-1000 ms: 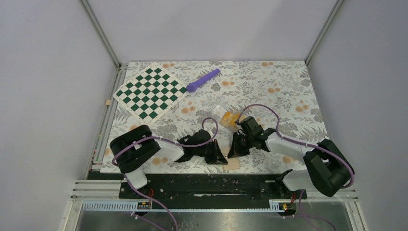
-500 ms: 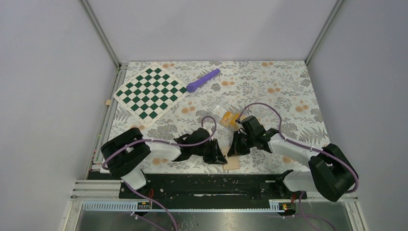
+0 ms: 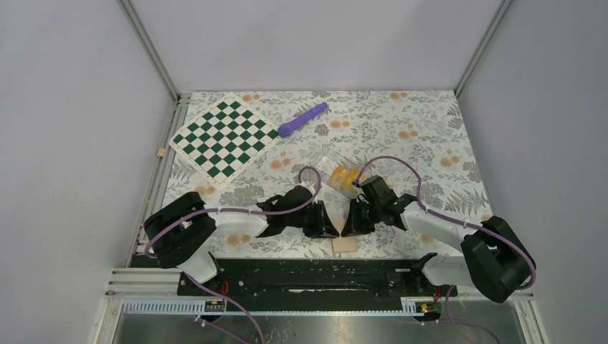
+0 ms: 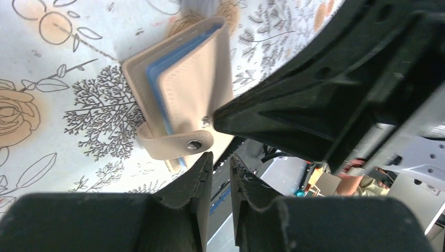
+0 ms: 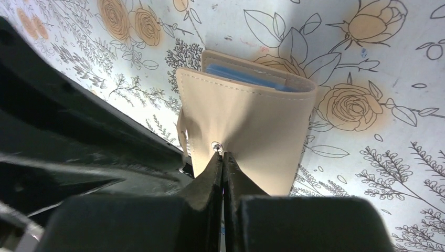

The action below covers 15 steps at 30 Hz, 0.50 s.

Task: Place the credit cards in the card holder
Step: Close the card holder at the center of the board.

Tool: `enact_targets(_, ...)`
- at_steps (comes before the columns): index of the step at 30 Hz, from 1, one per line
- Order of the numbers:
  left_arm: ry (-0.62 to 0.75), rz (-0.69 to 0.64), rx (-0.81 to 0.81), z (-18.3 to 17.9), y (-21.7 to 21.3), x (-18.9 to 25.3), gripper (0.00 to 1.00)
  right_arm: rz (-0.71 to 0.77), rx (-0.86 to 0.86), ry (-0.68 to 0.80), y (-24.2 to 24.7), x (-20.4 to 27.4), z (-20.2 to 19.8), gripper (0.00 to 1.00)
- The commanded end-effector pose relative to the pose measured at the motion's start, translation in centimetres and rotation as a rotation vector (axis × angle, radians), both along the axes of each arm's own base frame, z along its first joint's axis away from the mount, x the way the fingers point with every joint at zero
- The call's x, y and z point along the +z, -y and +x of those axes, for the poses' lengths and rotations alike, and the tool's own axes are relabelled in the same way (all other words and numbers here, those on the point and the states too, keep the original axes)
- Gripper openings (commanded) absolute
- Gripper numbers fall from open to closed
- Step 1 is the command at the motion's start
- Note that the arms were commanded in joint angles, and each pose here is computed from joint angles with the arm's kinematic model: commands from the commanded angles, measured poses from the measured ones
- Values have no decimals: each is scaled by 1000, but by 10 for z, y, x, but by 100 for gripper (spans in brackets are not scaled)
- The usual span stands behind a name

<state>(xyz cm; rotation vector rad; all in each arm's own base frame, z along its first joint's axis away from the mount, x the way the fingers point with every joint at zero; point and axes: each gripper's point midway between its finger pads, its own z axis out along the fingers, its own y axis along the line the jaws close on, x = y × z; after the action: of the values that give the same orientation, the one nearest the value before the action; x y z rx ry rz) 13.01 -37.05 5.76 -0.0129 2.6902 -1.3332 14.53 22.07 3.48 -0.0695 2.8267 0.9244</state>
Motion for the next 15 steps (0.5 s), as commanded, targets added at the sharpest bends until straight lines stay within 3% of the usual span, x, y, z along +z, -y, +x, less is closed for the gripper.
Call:
enact_targets(1,100,-89,27,12,-1,31,19,1,2,-4,0,-5,2,4)
enact_targets(4,126,-146,31,10,-6,42,19,0,4,-24,-1,-8,1,8)
enact_targets(7,117,-115,68,12,-18,33,13,-7,6,-37,-1,-12,-1,11)
enact_targets(11,69,-46,98,13,-30,8,5,-5,-1,-43,0,-12,-2,29)
enact_targets(15,43,10,90,13,-31,-12,0,15,-20,-43,1,-10,-1,39)
